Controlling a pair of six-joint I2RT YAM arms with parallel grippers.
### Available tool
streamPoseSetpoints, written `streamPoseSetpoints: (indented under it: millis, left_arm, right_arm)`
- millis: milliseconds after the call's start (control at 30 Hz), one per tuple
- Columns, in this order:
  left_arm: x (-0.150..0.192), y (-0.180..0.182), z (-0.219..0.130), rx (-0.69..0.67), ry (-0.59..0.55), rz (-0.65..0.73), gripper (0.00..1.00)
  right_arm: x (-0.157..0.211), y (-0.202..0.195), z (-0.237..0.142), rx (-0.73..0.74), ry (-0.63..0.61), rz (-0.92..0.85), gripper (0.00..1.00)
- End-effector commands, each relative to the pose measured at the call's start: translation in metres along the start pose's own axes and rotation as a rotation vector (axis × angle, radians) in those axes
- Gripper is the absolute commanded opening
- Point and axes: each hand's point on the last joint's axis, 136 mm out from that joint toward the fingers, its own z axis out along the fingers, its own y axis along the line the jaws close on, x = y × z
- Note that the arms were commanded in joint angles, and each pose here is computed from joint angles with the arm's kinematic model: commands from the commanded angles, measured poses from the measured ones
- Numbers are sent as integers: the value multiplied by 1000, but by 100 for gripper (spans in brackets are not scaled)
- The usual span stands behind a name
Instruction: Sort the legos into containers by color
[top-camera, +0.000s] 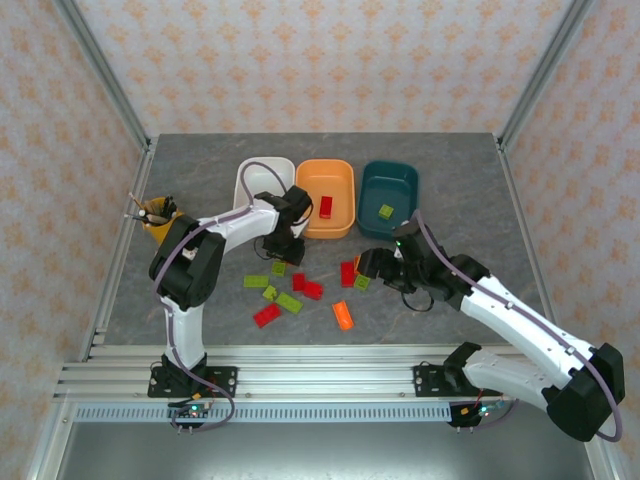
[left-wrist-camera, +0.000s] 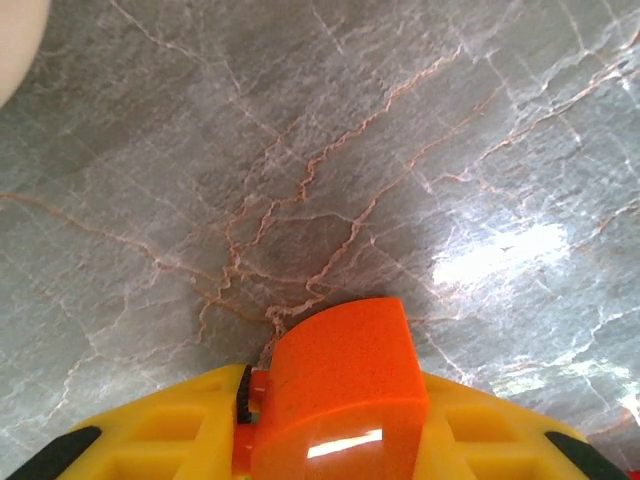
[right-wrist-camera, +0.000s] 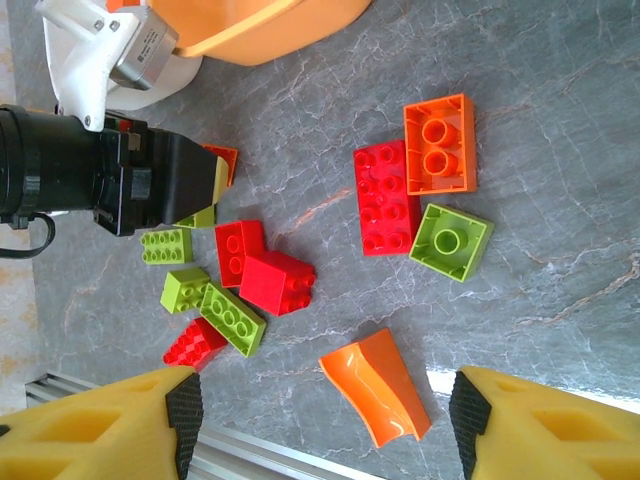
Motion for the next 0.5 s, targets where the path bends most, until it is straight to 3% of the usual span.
streamPoseSetpoints:
  millis: [0, 200, 367, 467]
  left_arm:
    - [-6, 2, -47, 0, -111, -38, 34]
    - [-17, 20, -108, -16, -233, -146, 35]
    - [-35, 71, -122, -55, -244, -315, 35]
    - [-48, 96, -120, -117, -222, -348, 35]
  right_arm:
    - [-17, 14, -13, -15, -65, -33, 67]
    - [-34, 35, -20, -22, -96, -105, 65]
    - [-55, 66, -5, -21, -92, -151, 66]
    - [-72, 86, 9, -24, -96, -144, 69]
